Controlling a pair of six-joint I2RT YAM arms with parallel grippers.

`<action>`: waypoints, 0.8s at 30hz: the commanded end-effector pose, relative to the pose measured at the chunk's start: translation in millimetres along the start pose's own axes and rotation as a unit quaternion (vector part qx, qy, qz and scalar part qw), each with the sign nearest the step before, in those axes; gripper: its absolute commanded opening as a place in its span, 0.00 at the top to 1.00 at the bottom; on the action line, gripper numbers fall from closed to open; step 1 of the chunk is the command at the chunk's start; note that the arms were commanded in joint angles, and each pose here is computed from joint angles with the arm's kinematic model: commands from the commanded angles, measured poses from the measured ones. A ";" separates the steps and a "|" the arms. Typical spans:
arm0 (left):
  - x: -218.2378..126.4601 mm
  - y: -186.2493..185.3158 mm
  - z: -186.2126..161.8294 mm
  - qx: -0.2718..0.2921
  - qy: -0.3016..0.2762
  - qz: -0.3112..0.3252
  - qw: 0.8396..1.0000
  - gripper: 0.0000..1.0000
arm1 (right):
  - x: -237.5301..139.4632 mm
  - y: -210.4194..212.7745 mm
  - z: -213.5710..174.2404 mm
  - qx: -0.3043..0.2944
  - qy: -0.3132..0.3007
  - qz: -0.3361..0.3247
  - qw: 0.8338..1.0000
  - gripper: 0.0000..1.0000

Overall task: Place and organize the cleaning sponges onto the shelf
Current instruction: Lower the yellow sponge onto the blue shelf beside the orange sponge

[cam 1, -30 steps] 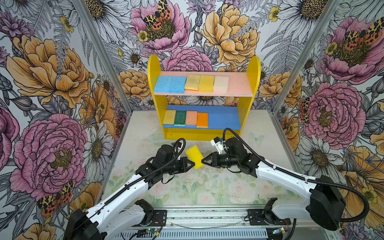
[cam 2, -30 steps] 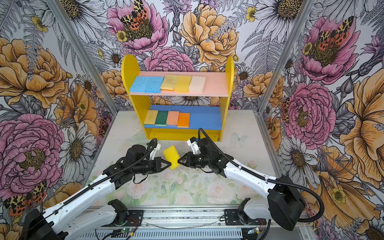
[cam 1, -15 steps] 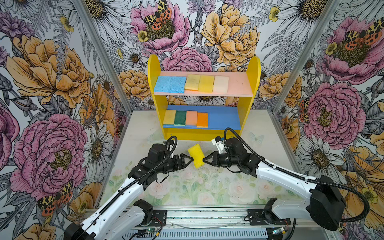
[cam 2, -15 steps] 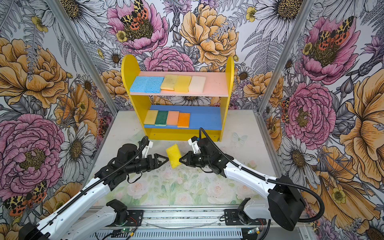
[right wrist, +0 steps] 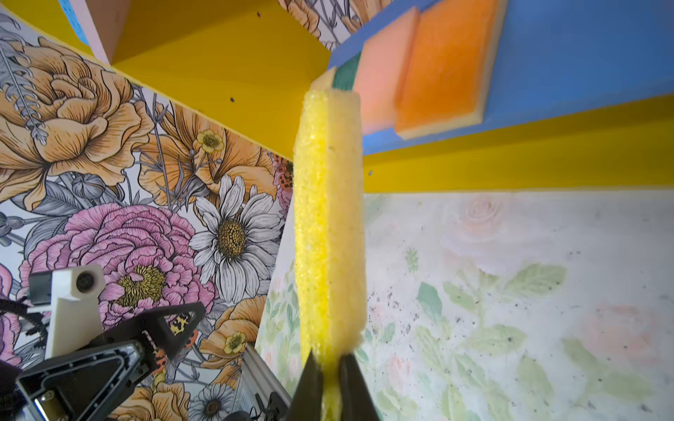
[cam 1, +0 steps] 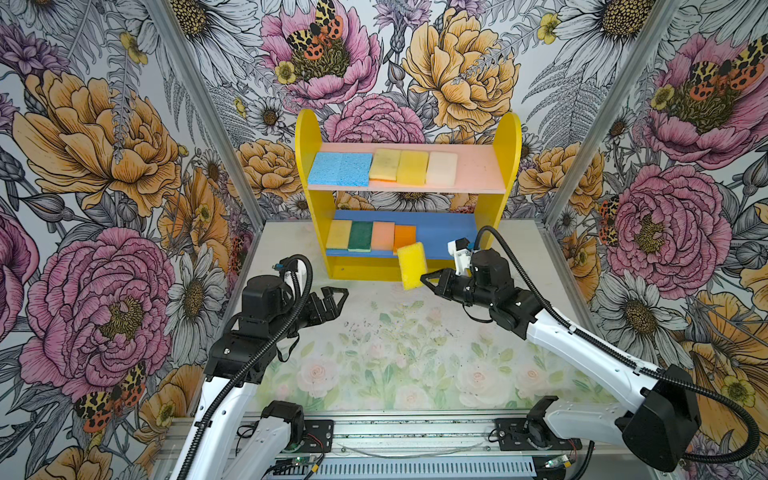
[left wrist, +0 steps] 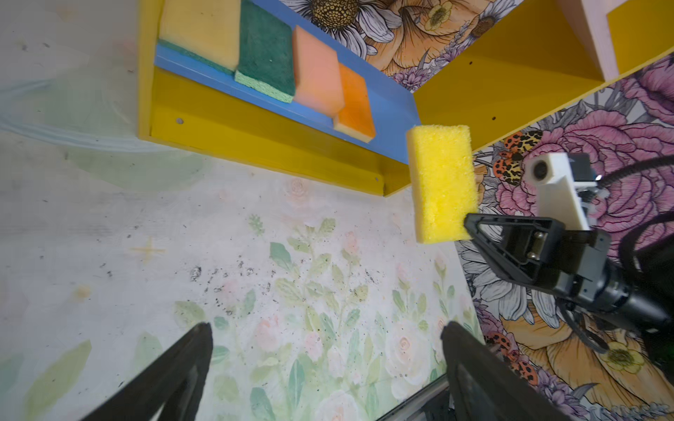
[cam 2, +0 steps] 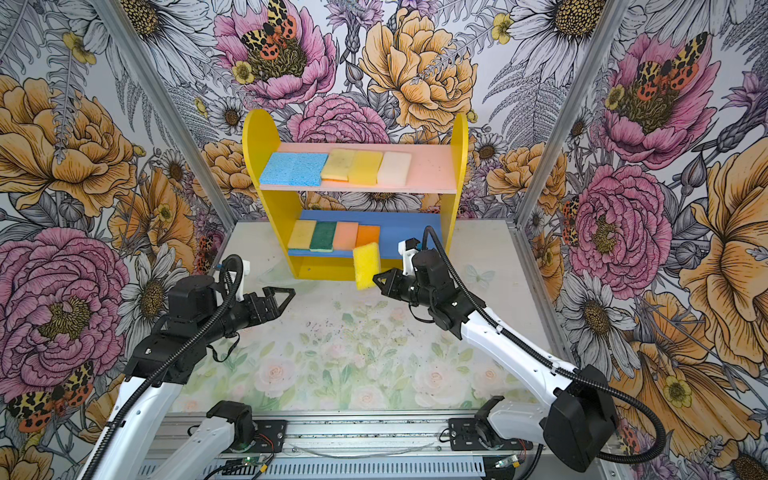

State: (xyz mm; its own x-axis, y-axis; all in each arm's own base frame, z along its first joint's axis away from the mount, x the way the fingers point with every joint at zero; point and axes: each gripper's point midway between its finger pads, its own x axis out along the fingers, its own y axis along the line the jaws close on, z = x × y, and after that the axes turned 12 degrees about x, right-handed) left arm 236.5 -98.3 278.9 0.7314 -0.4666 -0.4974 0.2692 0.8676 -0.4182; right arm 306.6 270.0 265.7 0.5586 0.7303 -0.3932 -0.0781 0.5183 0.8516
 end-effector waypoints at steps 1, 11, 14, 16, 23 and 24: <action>-6.2 30.7 -7.9 0.014 0.014 0.065 0.998 0.01 | -3.8 4.3 38.0 -0.027 -0.069 -0.024 0.997 0.89; 15.1 59.5 -17.1 -0.041 0.011 0.054 0.998 0.01 | 8.5 -2.3 91.6 -0.048 -0.121 -0.062 0.990 0.88; 19.6 63.0 -21.5 -0.047 0.020 0.056 0.997 0.01 | 12.3 -6.5 101.4 -0.047 -0.126 -0.069 0.988 0.89; 20.9 62.5 -22.3 -0.047 0.021 0.052 0.997 0.01 | 15.9 -11.2 107.8 -0.046 -0.129 -0.076 0.988 0.88; 22.8 62.3 -23.2 -0.047 0.023 0.048 0.997 0.01 | 31.7 -25.4 126.2 -0.037 -0.129 -0.091 0.987 0.88; 22.9 61.9 -23.3 -0.046 0.023 0.048 0.998 0.01 | 34.6 -26.9 127.6 -0.035 -0.127 -0.091 0.987 0.88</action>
State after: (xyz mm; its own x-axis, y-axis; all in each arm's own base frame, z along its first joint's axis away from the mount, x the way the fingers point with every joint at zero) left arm 253.1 -56.9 222.4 0.7133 -0.3731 -0.5932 0.1051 0.8939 -0.4358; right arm 422.9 224.5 264.0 0.7445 0.4934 -0.4497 0.0103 0.6650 0.7468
